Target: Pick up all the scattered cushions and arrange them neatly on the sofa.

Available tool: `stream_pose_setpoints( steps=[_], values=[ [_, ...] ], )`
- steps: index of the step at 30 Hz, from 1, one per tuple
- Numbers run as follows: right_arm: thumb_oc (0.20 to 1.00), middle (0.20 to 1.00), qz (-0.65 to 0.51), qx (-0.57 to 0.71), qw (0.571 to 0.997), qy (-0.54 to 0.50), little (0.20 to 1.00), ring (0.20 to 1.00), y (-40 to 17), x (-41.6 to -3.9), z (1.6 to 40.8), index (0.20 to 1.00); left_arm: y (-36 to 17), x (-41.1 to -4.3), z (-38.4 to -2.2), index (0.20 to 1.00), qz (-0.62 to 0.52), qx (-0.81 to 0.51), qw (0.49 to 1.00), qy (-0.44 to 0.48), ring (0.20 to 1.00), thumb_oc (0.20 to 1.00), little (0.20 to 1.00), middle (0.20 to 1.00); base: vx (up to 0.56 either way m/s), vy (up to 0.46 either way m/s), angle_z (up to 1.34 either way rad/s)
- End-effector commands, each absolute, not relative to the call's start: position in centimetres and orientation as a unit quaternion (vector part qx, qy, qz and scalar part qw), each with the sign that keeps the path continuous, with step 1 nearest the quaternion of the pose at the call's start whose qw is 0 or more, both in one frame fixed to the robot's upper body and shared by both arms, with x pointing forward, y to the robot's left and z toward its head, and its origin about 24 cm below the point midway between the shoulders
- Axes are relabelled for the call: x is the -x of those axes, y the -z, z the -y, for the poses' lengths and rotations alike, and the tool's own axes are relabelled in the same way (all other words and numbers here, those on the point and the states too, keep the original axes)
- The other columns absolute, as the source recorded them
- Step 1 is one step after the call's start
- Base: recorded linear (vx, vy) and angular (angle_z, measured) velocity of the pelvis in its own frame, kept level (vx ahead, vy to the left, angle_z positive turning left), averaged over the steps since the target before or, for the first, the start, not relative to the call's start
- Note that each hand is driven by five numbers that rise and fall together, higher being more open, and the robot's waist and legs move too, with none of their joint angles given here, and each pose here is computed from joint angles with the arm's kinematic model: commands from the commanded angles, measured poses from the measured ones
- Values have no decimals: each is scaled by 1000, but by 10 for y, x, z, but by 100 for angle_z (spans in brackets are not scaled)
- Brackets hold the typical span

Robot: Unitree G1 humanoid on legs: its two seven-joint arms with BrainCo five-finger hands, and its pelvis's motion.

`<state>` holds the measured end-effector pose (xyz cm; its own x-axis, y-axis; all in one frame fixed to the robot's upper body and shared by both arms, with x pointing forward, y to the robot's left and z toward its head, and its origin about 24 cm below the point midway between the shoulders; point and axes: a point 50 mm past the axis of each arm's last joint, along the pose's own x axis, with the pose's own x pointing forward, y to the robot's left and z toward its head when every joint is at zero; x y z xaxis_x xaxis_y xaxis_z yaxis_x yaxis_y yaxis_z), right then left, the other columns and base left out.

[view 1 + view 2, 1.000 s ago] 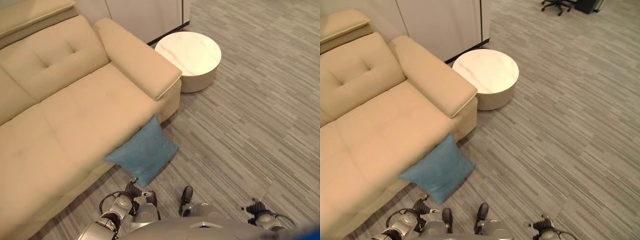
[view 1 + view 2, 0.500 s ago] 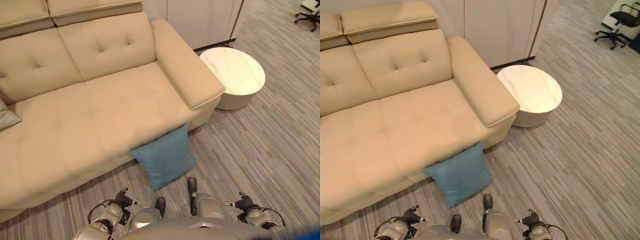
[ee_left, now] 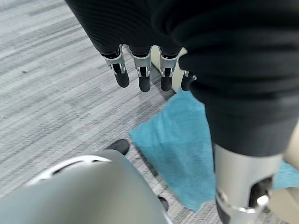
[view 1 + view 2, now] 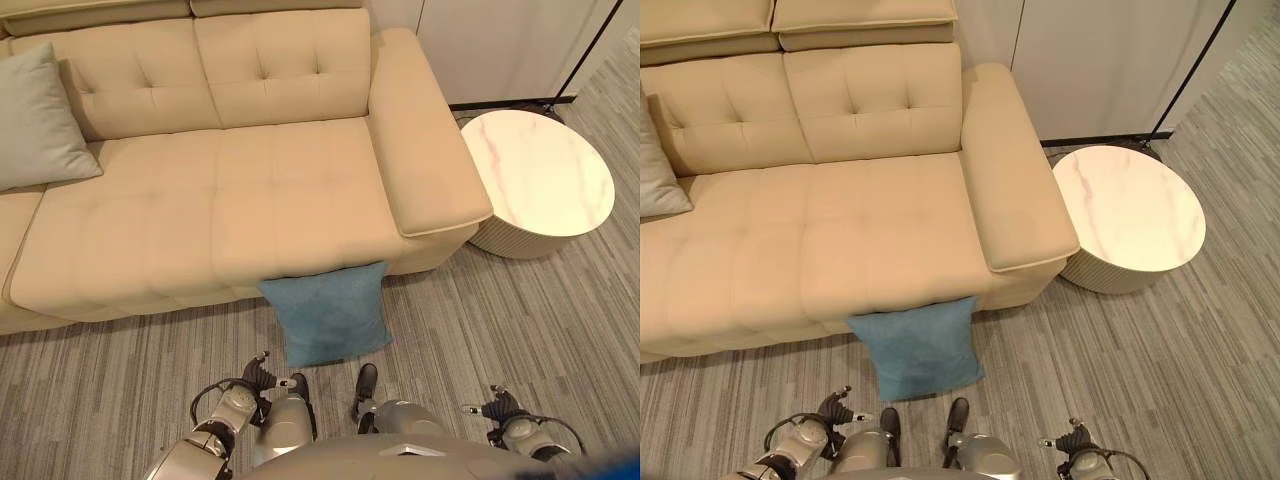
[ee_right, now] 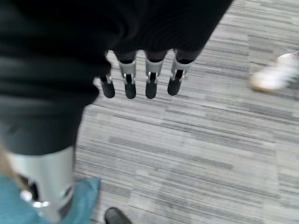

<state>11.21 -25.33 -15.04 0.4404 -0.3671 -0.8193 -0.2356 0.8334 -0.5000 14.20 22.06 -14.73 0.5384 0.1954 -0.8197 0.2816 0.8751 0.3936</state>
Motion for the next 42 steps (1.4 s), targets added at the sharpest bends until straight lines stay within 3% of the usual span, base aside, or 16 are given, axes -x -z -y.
stream_pose_setpoints(
  steps=[1,14,21,22,27,42],
  values=[
    [1000,1000,-525,292,798,44,1000,1000,150,-111,255,1000,146,-138,-237,1000,-487,-254,835,-8,1000,1000,1000,1000,77,55,-9],
    [1000,1000,-483,288,825,47,1000,1000,143,-135,249,1000,135,-147,-258,1000,-462,-232,853,-72,1000,1000,1000,1000,36,32,9],
    [1000,1000,-321,268,901,116,1000,1000,92,-223,246,1000,95,-216,-247,1000,-316,-124,925,-172,1000,1000,1000,1000,-338,-11,8],
    [1000,1000,-266,255,920,136,1000,1000,71,-250,240,1000,80,-236,-240,1000,-270,-92,940,-187,1000,1000,1000,1000,-269,7,-4],
    [1000,1000,-153,221,948,171,1000,1000,22,-300,223,1000,45,-277,-225,1000,-185,-54,961,-196,1000,1000,1000,1000,-118,-16,-7],
    [1000,1000,62,129,964,223,1000,1000,-105,-372,208,1000,-69,-356,-210,1000,13,-51,980,-191,1000,1000,1000,1000,-58,-18,5]
  ],
)
